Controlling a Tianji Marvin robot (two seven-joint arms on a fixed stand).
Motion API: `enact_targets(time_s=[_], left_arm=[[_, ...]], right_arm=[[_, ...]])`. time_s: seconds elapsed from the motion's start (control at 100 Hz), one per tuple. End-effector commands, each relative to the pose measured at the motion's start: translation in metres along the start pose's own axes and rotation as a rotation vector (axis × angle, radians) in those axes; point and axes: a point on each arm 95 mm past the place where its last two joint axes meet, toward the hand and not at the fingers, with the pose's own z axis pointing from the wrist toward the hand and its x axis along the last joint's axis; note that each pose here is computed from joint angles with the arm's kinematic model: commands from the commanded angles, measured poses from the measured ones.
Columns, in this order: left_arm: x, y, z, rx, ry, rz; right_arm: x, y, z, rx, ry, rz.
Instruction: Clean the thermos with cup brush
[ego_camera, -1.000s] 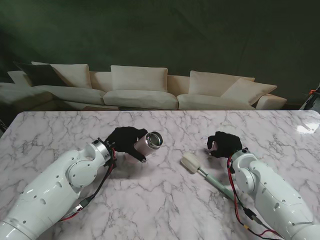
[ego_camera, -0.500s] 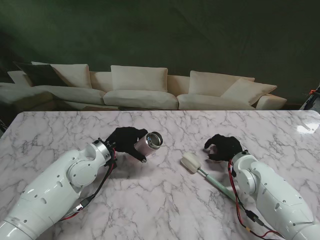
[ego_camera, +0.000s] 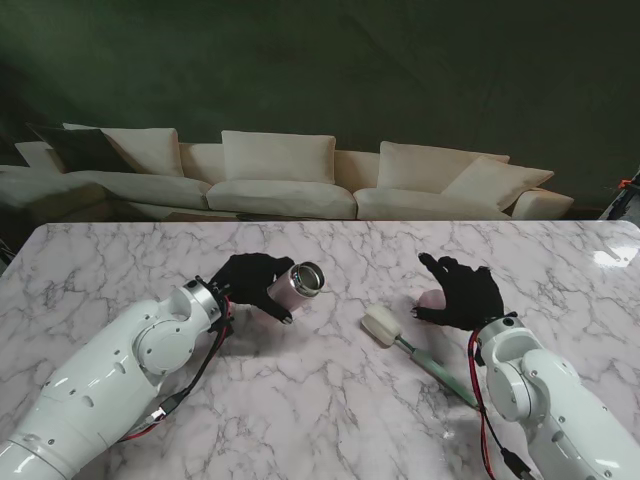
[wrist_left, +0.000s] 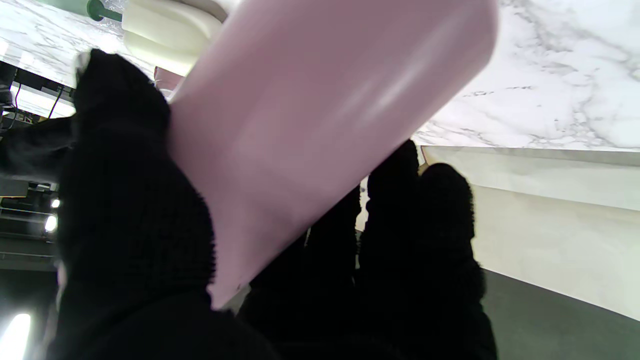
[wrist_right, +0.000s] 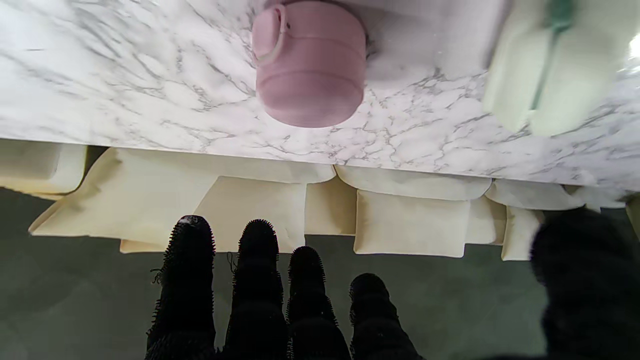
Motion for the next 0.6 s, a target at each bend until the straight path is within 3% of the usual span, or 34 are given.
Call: enact_targets(time_s=[0.0, 0.23, 0.59], left_arm=[[0.0, -0.003, 0.001, 0.002, 0.002, 0.002], [-0.003, -0.002, -0.001, -0.004, 0.001, 0.012], [-0.006, -0.004, -0.006, 0.0, -0.009, 0.018]], right_arm=[[0.008, -0.004, -0.013, 0.004, 0.017, -0.007], [0.025, 0.003, -0.051, -0.007, 0.053, -0.112], [0.036, -0.029, -0.077, 0.069, -0.005, -0.127]])
